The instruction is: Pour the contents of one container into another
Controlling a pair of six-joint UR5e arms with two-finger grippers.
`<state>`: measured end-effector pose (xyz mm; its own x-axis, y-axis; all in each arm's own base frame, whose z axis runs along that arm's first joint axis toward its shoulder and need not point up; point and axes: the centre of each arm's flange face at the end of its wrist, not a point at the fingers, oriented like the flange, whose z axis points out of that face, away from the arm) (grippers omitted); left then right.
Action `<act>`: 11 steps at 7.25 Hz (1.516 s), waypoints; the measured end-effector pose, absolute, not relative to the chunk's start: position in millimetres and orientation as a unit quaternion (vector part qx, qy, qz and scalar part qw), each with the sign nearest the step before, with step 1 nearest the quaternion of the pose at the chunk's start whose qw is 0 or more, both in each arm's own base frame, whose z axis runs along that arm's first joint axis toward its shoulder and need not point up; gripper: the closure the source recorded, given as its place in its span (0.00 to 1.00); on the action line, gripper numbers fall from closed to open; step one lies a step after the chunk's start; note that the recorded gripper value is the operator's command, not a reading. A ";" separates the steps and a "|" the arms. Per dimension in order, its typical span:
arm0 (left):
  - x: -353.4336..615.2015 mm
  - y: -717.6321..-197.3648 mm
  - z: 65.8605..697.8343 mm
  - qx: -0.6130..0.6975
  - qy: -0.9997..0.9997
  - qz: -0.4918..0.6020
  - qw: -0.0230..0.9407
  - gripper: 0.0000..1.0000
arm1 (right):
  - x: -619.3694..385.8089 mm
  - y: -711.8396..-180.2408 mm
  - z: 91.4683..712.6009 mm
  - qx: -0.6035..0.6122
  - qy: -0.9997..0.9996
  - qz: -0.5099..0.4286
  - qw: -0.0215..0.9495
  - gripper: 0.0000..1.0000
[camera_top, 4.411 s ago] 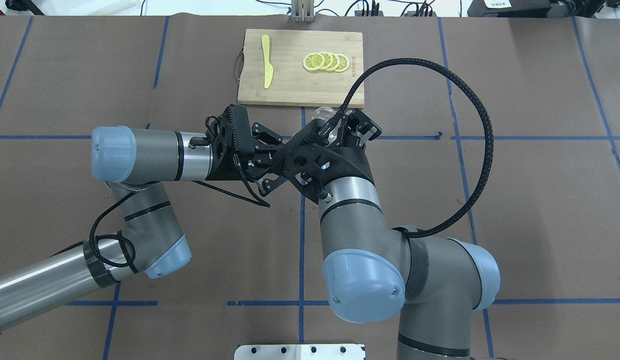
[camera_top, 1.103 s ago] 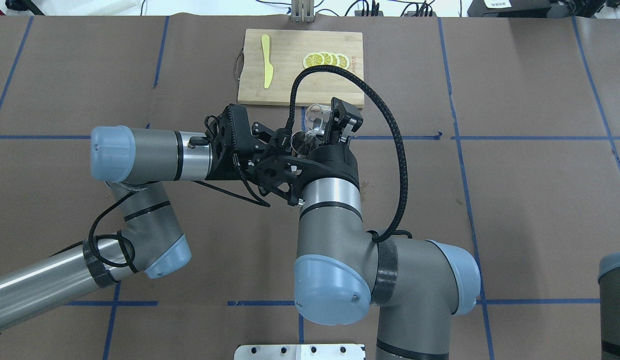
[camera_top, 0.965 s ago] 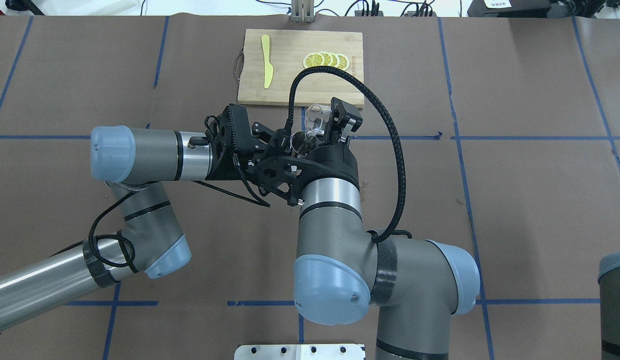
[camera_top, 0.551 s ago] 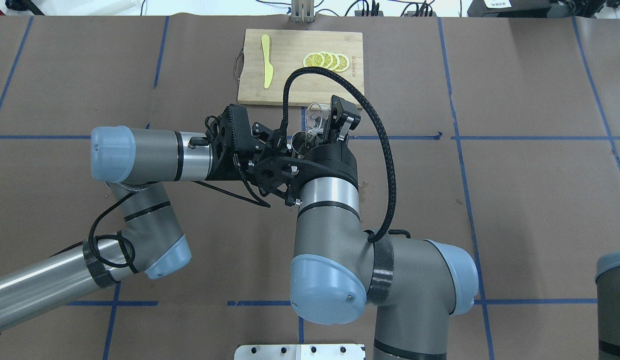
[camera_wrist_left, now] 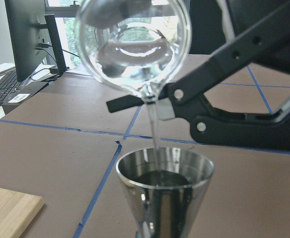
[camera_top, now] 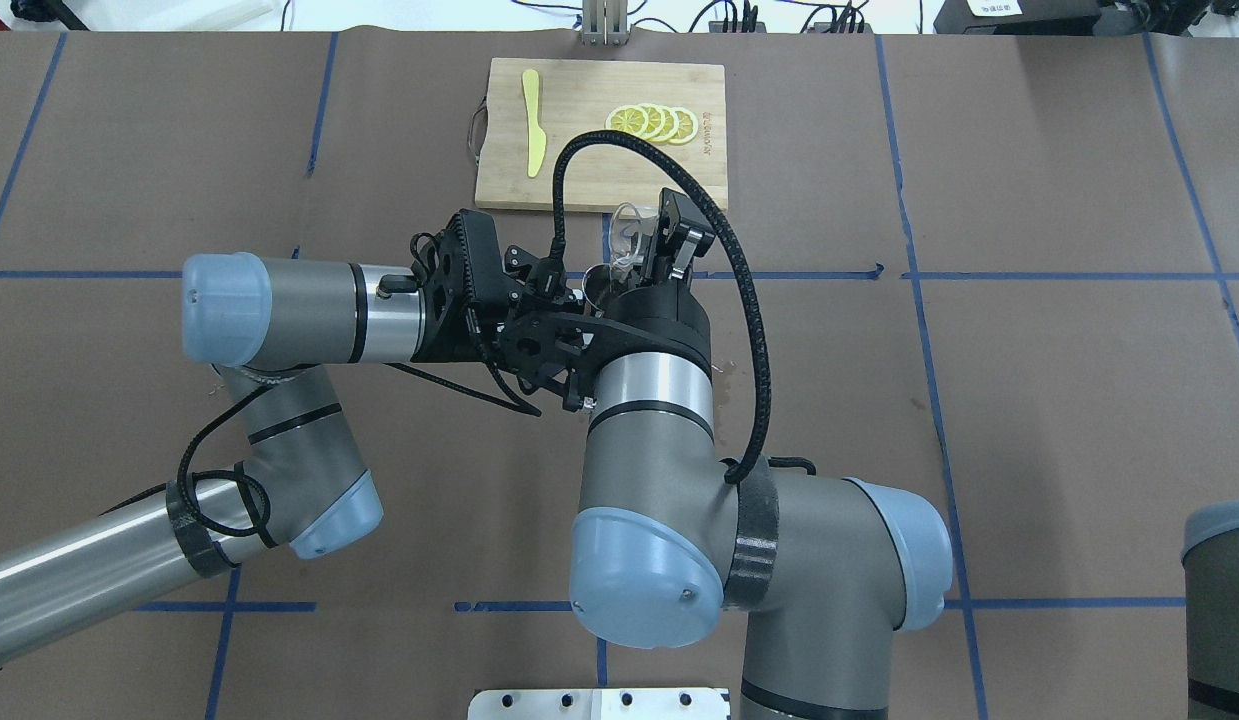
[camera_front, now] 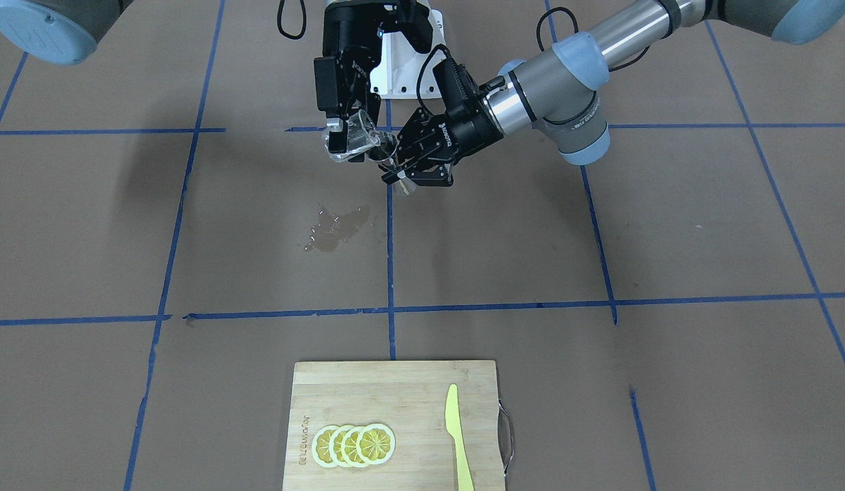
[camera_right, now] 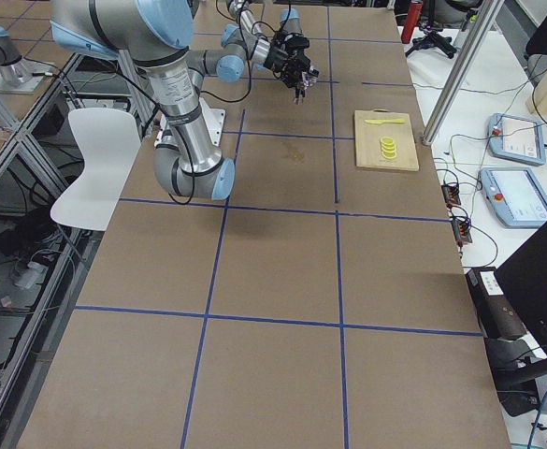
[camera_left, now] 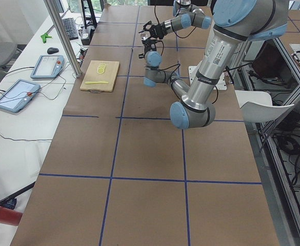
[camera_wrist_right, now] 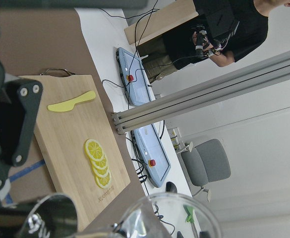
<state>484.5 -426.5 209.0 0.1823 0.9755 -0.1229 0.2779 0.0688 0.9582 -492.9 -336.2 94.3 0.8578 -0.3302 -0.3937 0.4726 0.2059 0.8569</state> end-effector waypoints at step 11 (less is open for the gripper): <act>485.4 -425.6 207.4 0.586 0.536 0.350 0.497 1.00 | -489.1 -334.9 86.1 0.585 0.053 -0.255 0.768 1.00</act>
<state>485.4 -425.6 207.4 0.1802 0.9760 -0.1220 0.2798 0.0680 0.9576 -489.1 -334.9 86.1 0.8645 -0.3292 -0.3799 0.4538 0.1860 0.8715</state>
